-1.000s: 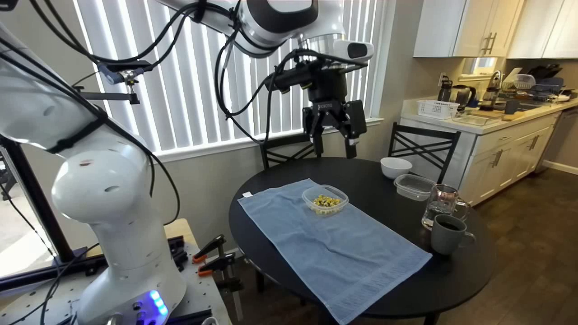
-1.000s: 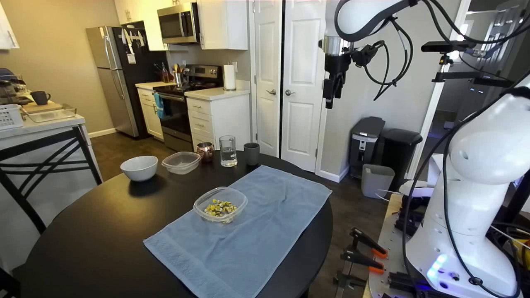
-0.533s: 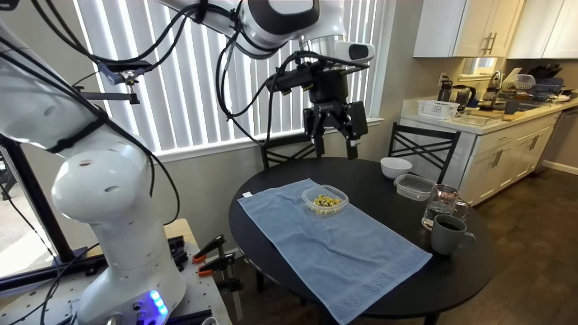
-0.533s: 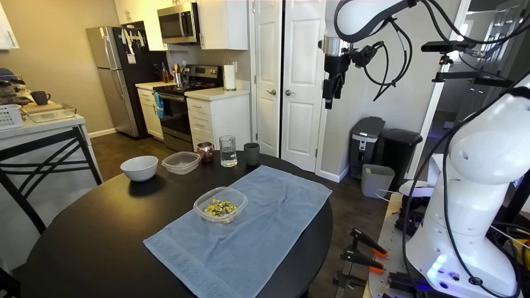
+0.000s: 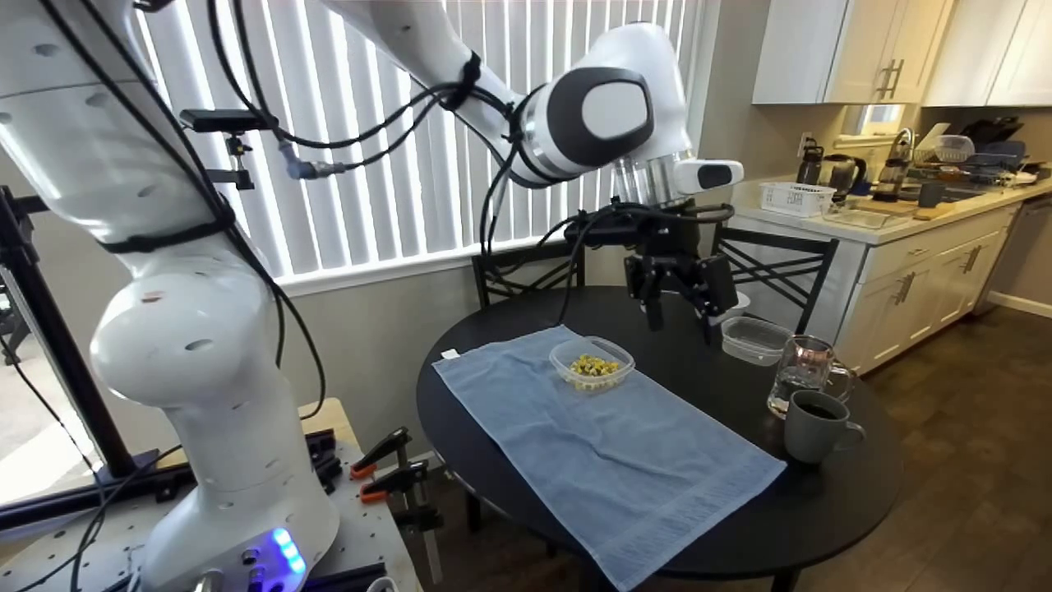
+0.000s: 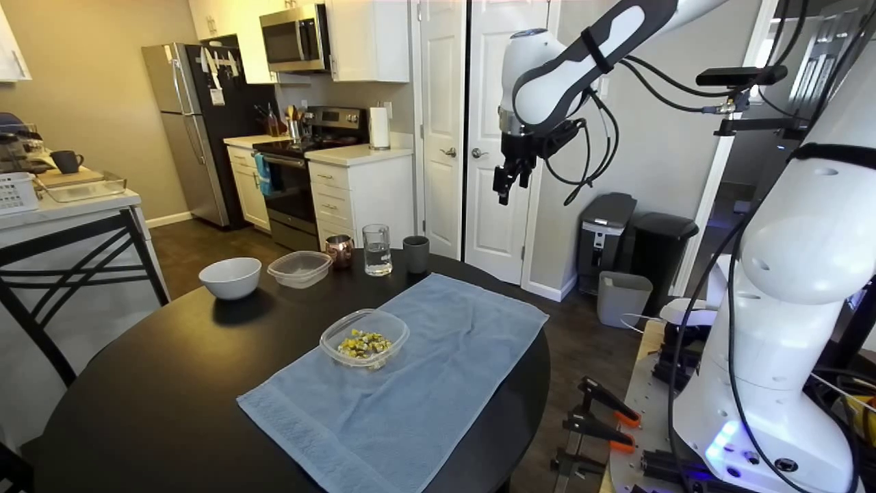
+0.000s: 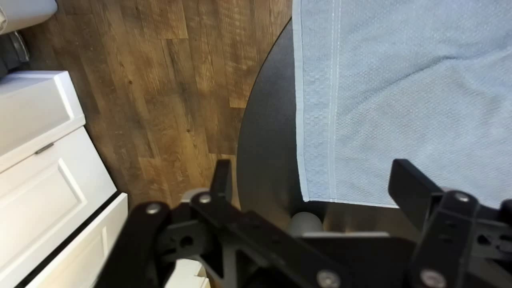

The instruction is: Pour the sweets out of the bowl

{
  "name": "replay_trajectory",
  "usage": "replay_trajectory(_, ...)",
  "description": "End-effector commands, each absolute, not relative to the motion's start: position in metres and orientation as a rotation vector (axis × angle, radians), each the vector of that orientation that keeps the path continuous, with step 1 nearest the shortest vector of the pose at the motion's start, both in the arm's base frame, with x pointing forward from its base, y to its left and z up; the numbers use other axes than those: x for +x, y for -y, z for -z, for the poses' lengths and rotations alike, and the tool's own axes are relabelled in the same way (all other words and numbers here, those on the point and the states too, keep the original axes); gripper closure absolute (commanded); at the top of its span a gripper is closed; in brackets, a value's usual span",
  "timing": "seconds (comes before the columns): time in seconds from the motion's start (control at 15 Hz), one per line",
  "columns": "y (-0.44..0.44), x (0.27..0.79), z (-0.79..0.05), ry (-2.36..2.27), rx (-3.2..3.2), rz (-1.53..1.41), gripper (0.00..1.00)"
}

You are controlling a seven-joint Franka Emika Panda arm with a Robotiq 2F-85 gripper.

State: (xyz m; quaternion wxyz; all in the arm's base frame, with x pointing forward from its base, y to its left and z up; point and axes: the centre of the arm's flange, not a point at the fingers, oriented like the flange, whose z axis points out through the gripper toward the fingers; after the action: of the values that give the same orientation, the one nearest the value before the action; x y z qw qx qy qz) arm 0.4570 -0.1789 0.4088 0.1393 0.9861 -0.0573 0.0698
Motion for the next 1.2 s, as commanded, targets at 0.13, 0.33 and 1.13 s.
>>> replay_trajectory(0.13,0.158,0.54,-0.388,0.501,2.777,-0.189,0.0)
replay_trajectory(0.33,0.133,0.57,-0.384,0.513,2.839,-0.238,0.0)
replay_trajectory(1.13,0.034,0.573,-0.381,0.245,3.317,-0.335,0.0)
